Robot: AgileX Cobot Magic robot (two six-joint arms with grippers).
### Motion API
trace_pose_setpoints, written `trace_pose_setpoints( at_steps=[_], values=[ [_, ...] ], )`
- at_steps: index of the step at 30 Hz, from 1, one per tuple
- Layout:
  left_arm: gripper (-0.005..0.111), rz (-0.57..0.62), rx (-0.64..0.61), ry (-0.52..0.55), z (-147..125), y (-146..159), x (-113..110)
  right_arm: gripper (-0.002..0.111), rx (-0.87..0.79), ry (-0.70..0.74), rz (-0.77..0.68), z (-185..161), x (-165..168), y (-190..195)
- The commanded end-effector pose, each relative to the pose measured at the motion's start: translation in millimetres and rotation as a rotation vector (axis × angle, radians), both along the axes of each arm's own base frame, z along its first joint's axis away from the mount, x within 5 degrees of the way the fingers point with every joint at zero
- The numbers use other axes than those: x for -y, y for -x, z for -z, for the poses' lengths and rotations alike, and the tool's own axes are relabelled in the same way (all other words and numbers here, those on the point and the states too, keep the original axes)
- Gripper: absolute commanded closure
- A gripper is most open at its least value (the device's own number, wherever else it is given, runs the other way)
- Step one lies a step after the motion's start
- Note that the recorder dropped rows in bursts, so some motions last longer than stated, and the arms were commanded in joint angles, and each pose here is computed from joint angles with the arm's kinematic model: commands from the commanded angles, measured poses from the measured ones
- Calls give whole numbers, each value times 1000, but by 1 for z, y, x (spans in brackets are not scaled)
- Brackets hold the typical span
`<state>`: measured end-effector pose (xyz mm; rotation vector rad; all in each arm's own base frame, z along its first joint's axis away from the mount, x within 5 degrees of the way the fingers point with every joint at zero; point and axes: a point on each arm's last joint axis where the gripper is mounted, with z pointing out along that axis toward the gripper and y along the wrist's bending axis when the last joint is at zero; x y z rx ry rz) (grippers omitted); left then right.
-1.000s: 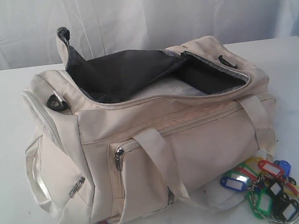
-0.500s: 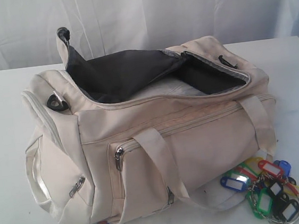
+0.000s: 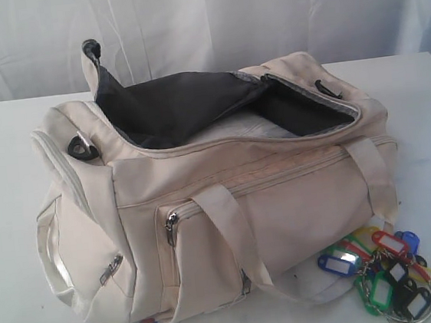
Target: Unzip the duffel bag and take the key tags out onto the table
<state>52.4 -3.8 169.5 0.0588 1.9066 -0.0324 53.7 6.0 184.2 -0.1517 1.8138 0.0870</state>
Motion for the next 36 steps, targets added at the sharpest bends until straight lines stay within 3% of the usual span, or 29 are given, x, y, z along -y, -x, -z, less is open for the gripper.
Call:
trace_pose_setpoints(
  at_steps=[1,36],
  values=[
    [107,-3,-4,2,1,0,0,108,2,-10,-2,1,0,0],
    [107,-3,-2,2,1,0,0,108,0,-21,1,1,0,0]
  ],
)
